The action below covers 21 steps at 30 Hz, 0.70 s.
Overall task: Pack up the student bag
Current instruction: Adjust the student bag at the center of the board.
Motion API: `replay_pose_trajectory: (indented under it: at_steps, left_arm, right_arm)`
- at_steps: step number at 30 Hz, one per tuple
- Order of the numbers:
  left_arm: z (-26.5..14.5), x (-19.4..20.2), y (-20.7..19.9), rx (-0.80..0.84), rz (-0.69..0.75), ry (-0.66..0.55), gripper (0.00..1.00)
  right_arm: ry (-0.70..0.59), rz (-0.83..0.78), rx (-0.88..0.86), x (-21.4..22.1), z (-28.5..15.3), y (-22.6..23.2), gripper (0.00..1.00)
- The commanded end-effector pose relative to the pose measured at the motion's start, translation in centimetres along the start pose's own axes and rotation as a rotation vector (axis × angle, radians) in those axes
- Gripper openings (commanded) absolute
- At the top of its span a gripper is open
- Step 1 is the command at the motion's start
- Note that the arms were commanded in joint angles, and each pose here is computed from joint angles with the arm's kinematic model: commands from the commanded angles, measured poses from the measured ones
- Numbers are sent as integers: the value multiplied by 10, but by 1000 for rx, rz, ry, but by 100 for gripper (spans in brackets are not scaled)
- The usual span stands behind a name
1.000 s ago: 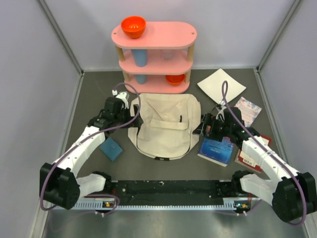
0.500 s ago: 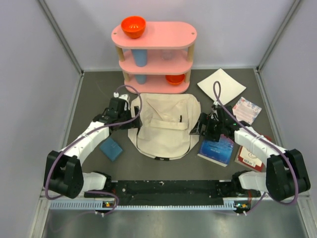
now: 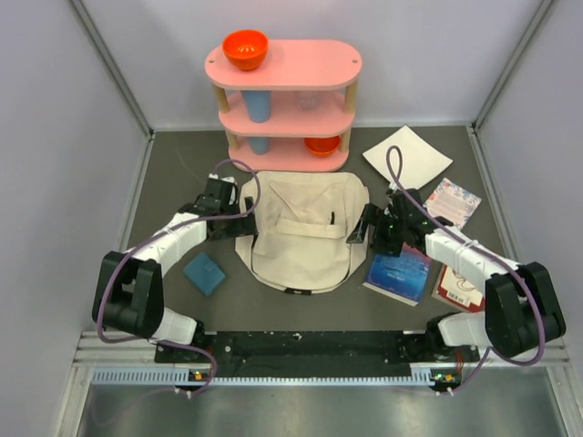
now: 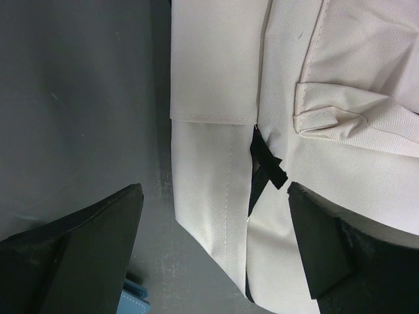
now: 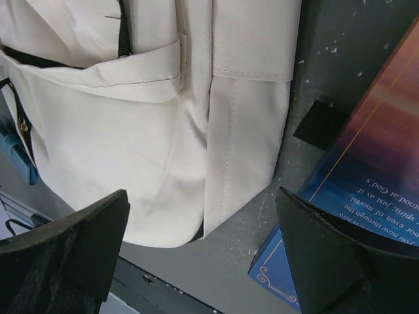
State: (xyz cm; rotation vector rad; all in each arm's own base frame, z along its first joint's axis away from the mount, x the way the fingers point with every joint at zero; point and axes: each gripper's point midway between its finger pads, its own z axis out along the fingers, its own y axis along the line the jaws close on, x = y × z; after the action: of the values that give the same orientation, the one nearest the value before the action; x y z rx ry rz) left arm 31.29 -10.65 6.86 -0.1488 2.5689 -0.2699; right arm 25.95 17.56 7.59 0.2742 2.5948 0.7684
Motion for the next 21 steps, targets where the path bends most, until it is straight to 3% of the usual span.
replay_pose_trajectory:
  at_steps: [1, 12, 15, 16, 19, 21]
  left_arm:
    - [7, -15, -10, 38, -17, -17, 97]
    - [30, 20, 0, 31, -36, 65, 94]
    - [35, 26, -8, 82, -43, 81, 90]
    - [36, 26, -10, 96, -48, 84, 88]
    - [36, 34, -22, 171, -55, 112, 73]
    - [34, 41, -27, 208, -66, 131, 57]
  right_arm:
    - [-49, 6, -1, -18, 7, 12, 92]
    - [-12, -9, 52, -15, 40, 11, 73]
    - [-14, 1, 92, -11, 46, 4, 66]
    - [-18, 1, 92, -12, 47, 4, 58]
    - [-24, -1, 110, -15, 51, 1, 48]
    - [-27, -23, 111, -18, 52, 2, 44]
